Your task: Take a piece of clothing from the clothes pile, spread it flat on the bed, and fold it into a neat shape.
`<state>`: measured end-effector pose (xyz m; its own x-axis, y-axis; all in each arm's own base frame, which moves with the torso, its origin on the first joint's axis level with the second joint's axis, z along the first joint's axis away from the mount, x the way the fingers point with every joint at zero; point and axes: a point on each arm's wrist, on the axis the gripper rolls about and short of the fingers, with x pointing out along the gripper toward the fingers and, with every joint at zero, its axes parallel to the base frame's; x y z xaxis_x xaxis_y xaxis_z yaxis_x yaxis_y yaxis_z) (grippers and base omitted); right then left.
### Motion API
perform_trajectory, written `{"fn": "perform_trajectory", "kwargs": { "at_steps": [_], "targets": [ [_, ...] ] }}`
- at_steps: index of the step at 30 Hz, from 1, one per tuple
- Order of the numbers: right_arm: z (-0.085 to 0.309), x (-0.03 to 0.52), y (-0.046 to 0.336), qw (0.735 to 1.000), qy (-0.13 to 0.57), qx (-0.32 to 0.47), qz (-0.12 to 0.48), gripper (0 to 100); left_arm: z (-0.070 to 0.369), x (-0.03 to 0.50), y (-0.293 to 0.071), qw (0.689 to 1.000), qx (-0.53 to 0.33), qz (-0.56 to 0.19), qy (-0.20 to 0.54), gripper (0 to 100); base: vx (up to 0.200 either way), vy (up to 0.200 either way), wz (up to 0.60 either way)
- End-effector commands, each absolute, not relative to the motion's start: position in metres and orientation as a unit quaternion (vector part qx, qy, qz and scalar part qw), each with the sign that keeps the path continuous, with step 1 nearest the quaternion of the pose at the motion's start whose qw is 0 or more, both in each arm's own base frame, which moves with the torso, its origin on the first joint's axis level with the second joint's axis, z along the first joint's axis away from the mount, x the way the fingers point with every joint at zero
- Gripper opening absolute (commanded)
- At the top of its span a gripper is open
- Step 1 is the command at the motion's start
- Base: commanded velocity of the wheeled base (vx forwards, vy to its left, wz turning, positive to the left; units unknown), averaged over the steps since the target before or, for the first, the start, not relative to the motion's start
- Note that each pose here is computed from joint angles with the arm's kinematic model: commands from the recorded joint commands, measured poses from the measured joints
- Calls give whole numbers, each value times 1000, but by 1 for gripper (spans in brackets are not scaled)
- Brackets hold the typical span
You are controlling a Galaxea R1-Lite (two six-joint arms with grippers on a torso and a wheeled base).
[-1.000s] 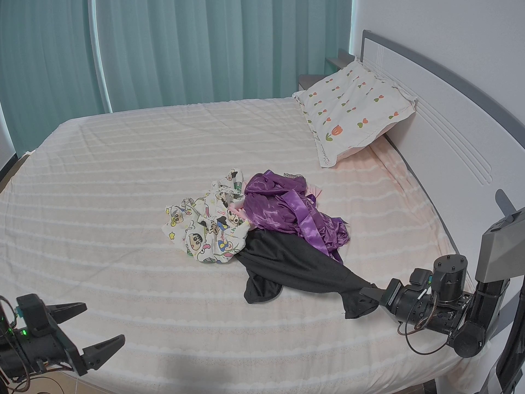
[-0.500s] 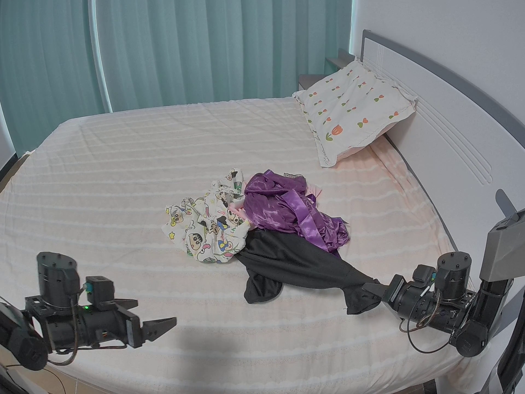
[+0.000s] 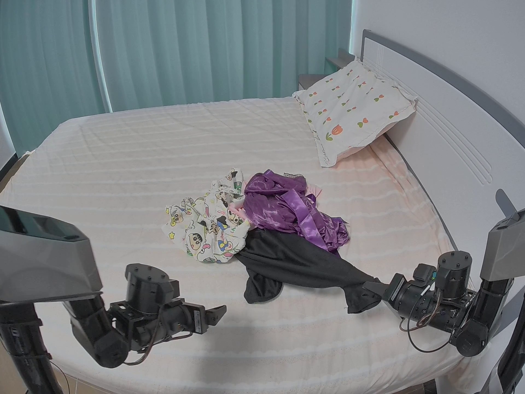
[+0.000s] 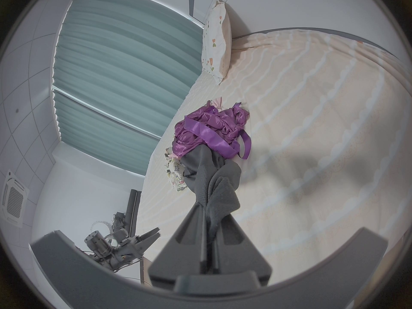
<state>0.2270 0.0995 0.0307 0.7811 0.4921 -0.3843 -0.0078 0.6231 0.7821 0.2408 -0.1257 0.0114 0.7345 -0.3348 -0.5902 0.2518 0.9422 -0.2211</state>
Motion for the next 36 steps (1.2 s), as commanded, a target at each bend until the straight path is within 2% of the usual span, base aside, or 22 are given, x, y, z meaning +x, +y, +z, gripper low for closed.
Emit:
{"fn": "perform_trajectory", "kwargs": {
  "at_steps": [1,8,23,36],
  "targets": [
    [33,229,100,852,287,411,151,0,-30,273,-158,933,-52,-142,325,100,0,0,0],
    [33,228,100,852,287,410,151,0,-50,296,-185,937,-54,-159,307,100,0,0,0],
    [32,229,100,855,286,409,144,0,-62,331,-230,937,-53,-184,292,100,0,0,0],
    [33,229,100,856,283,408,144,0,-62,337,-237,935,-44,-186,299,100,0,0,0]
  ]
}}
